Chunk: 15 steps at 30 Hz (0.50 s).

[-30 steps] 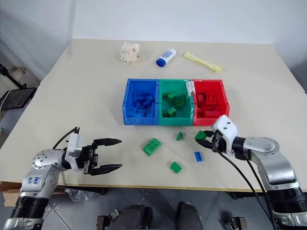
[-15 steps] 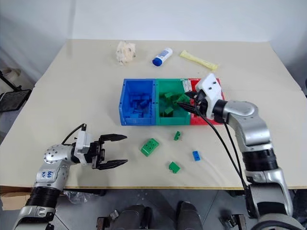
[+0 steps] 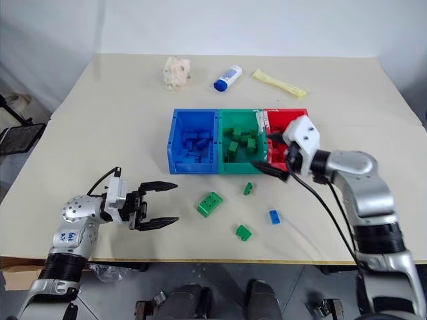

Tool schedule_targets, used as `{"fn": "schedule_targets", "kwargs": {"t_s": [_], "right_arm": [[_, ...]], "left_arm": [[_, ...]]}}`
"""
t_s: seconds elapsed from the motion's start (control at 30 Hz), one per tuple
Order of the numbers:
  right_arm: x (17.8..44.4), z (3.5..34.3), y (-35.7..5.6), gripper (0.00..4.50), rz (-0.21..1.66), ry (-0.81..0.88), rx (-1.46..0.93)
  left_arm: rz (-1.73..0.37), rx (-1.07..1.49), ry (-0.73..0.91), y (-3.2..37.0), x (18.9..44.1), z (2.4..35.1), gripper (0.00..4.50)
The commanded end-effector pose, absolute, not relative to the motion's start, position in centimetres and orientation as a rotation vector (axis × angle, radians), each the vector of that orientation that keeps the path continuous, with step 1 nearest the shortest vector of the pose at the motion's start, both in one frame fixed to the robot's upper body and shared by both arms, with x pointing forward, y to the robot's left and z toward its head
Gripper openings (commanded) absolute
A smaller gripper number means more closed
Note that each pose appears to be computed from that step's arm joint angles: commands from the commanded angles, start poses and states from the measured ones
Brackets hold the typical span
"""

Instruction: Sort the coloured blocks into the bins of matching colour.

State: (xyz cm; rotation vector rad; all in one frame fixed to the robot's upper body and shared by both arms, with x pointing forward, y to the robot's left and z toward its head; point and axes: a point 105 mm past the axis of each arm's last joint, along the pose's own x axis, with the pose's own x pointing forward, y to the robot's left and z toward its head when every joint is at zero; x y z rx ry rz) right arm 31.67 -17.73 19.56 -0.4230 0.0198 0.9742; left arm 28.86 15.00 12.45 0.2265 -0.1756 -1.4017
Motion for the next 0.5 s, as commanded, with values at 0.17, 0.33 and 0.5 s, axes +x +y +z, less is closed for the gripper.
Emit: {"fn": "schedule_targets", "kwargs": {"t_s": [0.17,0.33,0.5], "right_arm": [[25.6,18.4,-23.3,4.47,0.942,0.196,-0.491],[23.4,17.6,-25.1,4.47,0.916,0.292,-0.513],[23.0,17.8,-23.4,4.47,0.97,0.293,-0.518]], "left_arm": [[-1.413,0.245,-0.171,15.9,29.2,12.3,4.5],[-1.426,0.248,-0.174,15.9,29.3,12.2,4.5],[-1.445,0.25,-0.177,15.7,29.0,12.3,4.5]]}}
